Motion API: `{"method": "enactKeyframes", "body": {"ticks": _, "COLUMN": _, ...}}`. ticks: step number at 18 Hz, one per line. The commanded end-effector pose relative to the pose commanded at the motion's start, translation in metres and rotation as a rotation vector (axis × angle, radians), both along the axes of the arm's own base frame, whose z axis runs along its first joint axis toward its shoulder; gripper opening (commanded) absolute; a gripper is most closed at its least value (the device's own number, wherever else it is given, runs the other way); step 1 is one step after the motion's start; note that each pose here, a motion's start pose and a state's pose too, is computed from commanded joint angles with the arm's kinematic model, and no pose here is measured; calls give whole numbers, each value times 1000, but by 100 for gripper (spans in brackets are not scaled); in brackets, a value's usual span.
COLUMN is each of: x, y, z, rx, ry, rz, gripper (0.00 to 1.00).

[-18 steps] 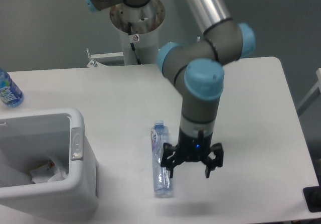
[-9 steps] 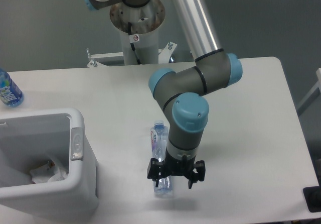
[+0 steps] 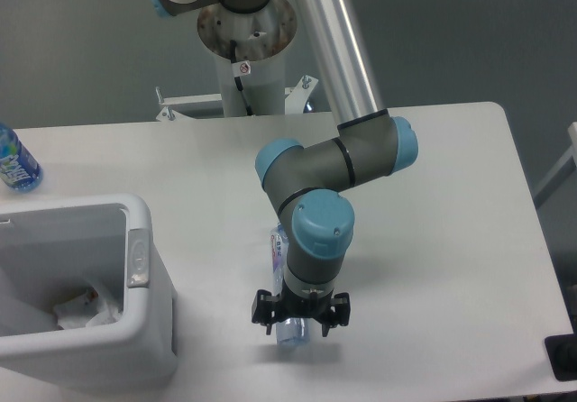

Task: Place the trash in the trash can
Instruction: 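Lower the gripper around the bottle and close on it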

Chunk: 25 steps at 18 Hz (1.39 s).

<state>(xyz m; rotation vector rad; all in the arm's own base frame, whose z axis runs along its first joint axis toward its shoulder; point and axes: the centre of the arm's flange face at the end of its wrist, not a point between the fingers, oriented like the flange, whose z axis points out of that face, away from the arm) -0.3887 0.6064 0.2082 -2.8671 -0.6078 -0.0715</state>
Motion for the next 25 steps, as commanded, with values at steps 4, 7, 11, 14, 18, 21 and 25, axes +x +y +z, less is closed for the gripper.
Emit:
{"method": "enactKeyframes", "body": {"ticks": 4, "x": 2, "y": 3, "z": -16, "rx": -33, "ry": 8, "rz": -4, "gripper": 100}}
{"method": "enactKeyframes", "body": {"ticks": 7, "x": 2, "y": 3, "z": -20, "rx": -39, "ry": 5, "rz": 3, "gripper": 100}}
{"method": "enactKeyframes", "body": {"ticks": 11, "x": 0, "y": 3, "z": -26, "rx": -54, "ry": 14, "rz": 5, "gripper": 100}}
{"method": "enactKeyframes", "body": {"ticks": 14, "x": 0, "y": 2, "z": -27, "rx": -57, "ry": 15, "rz": 7, "gripper": 91}}
{"method": "enactKeyframes", "body": {"ticks": 18, "x": 1, "y": 3, "z": -26, "rx": -57, "ry": 17, "rz": 4, "gripper": 77}}
{"method": "enactKeyframes", "body": {"ticks": 21, "x": 1, "y": 2, "z": -25, "rx": -57, "ry": 20, "rz": 4, "gripper": 70}}
{"method": "enactKeyframes", "body": {"ticks": 25, "x": 1, "y": 2, "z": -22, "rx": -55, "ry": 22, "rz": 3, "gripper": 69}}
